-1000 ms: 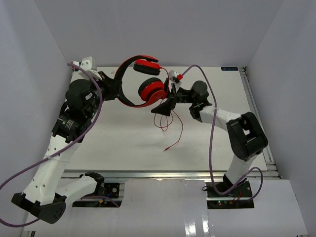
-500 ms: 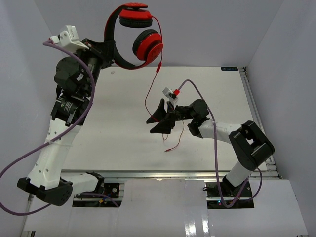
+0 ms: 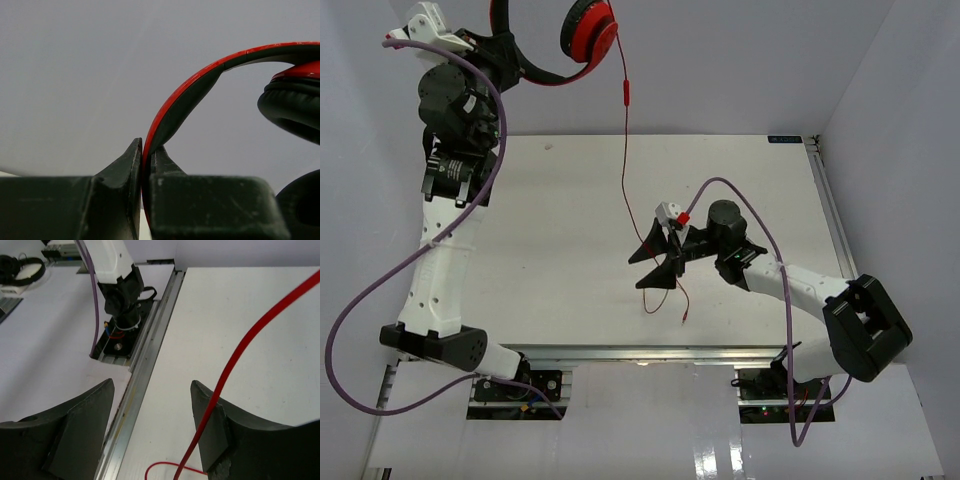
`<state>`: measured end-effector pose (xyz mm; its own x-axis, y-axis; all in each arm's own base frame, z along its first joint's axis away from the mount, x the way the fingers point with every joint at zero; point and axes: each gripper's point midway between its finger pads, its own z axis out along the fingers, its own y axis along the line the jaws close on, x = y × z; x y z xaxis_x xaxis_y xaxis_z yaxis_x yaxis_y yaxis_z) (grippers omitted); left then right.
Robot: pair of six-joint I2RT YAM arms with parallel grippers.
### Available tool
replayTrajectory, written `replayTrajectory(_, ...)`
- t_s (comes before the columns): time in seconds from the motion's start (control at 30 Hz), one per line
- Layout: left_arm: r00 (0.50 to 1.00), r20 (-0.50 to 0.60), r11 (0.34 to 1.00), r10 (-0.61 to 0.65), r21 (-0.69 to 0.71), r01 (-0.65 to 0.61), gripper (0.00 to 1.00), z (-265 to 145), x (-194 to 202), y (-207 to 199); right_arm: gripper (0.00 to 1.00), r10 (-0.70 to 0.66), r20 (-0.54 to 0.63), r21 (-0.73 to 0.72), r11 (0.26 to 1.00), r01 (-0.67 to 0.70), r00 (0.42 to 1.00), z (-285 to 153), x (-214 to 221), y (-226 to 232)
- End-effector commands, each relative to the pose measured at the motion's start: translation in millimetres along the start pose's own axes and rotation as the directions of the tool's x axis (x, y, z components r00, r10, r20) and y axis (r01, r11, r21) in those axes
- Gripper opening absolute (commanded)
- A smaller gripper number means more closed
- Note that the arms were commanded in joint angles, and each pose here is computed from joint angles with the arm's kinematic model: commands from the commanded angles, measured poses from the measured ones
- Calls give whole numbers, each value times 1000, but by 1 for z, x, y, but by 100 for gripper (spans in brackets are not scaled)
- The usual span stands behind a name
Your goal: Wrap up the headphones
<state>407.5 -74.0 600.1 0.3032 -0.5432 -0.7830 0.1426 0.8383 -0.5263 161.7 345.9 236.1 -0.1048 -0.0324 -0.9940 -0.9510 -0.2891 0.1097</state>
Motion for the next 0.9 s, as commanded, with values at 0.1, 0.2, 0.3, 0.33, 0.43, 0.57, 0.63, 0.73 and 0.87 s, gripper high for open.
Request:
replayTrajectory(0.1, 987, 125, 995, -101, 5, 101, 0, 28, -62, 21, 68, -42, -136, -104, 994, 27, 990, 4, 53, 37)
replayTrajectory(0.2, 986, 134, 995, -95, -26, 99, 0, 34, -62, 36, 61, -58, -156, -114, 993, 41, 986, 5, 56, 41)
replayTrajectory(0.3, 987, 138, 994, -85, -60, 94, 0, 39, -61, 55, 49, -64, -198, -119, 992, 41, 978, 3, 63, 43)
replayTrajectory(0.33, 986, 144, 992, -81, -88, 95, 0, 42, -62, 70, 45, -64, -213, -120, 992, 39, 975, 3, 66, 45)
replayTrajectory(0.43, 988, 135, 990, -76, -105, 91, 0, 45, -57, 82, 14, -67, -276, -46, 997, 56, 959, 3, 71, 33)
replayTrajectory(0.57, 997, 74, 993, -28, -116, 36, 0, 53, -31, 95, 8, -179, -467, 61, 970, 234, 866, -2, 56, 1)
replayTrajectory(0.63, 1000, 15, 996, 2, -85, 0, 0, 57, -10, 95, 8, -185, -650, 150, 919, 364, 737, -28, 46, -22)
replayTrajectory(0.73, 989, -132, 995, 73, -57, -81, 0, 61, 55, 103, 8, -227, -854, 184, 710, 679, 469, -87, -2, -62)
replayTrajectory(0.87, 918, -330, 974, 221, 117, -193, 0, 51, 165, 75, 8, -210, -950, 127, 417, 900, 232, -137, -82, -87)
